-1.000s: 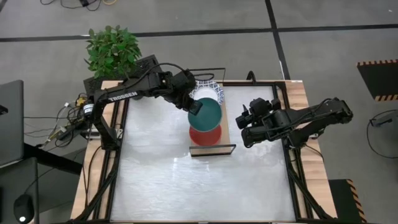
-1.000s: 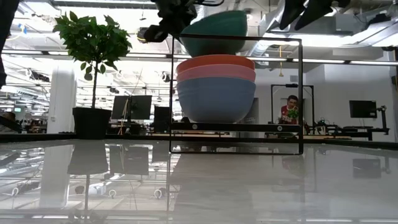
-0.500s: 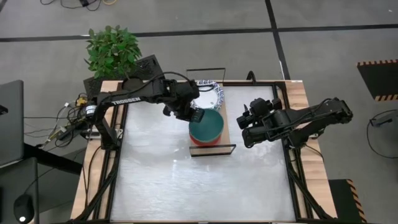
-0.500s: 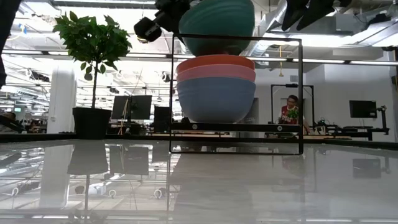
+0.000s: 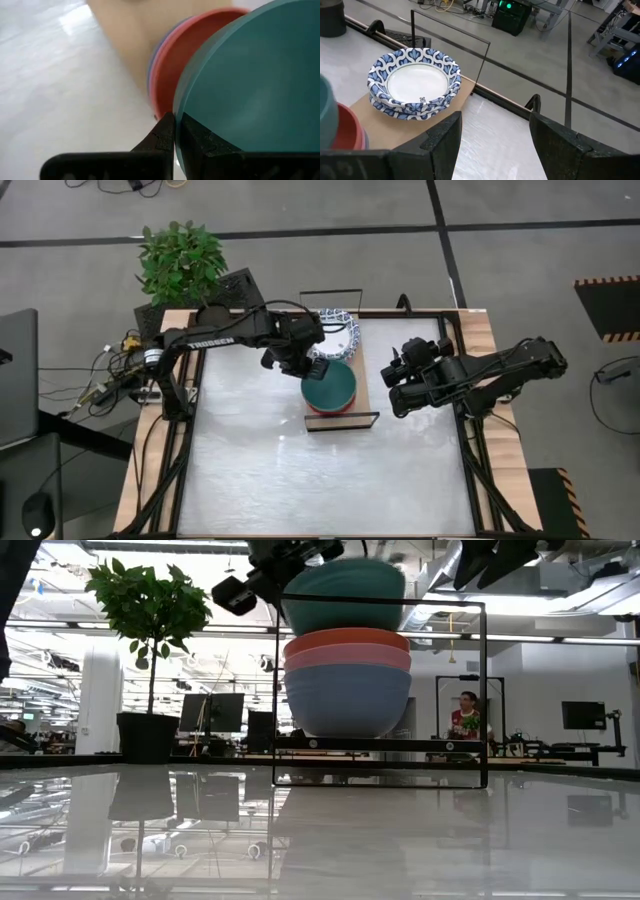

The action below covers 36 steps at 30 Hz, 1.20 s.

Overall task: Place and stack bowls onto a shelf
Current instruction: Stack the green bowl on top of the orange bowl on the shelf

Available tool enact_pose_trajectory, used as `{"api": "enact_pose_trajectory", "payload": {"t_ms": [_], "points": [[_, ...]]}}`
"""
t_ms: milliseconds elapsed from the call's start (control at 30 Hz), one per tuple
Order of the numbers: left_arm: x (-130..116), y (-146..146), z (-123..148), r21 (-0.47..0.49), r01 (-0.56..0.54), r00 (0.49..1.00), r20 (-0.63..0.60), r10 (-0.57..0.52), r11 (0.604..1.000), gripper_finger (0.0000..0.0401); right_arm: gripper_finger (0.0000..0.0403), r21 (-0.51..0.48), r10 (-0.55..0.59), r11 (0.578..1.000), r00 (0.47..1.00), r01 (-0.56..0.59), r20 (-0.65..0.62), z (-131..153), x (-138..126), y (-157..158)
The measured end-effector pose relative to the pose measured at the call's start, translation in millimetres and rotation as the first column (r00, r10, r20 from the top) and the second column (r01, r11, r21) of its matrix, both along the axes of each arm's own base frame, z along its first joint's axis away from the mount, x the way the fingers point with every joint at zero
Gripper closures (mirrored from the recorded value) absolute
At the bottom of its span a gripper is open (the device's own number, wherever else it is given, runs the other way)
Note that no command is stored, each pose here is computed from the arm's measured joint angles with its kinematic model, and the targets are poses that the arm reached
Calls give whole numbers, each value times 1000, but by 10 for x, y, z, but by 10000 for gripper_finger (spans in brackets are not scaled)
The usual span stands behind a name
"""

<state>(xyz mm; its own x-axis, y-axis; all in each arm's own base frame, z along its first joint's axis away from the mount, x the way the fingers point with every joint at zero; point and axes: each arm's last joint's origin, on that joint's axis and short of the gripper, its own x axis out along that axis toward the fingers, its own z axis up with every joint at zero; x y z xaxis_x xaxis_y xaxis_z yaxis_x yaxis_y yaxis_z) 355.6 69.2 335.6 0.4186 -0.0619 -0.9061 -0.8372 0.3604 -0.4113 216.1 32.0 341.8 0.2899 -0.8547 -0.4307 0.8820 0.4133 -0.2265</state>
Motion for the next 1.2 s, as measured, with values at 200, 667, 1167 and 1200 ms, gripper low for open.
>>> {"api": "enact_pose_trajectory", "payload": {"t_ms": [200,667,1167,1200], "points": [[36,22,-55,-2,2,1000,-14,-3,1000,401,143,1,1,1000,1000,-1,1,1,0,3],[95,75,-131,34,21,1000,-22,-20,999,401,143,3,2,1000,1000,-2,-4,2,-3,2],[197,65,-303,-11,85,995,-56,-85,996,401,143,14,3,1000,1000,-3,-10,-2,-6,3],[193,68,-305,-9,90,994,-59,-90,996,401,143,18,4,1000,1000,-4,-13,-3,-7,3]]}}
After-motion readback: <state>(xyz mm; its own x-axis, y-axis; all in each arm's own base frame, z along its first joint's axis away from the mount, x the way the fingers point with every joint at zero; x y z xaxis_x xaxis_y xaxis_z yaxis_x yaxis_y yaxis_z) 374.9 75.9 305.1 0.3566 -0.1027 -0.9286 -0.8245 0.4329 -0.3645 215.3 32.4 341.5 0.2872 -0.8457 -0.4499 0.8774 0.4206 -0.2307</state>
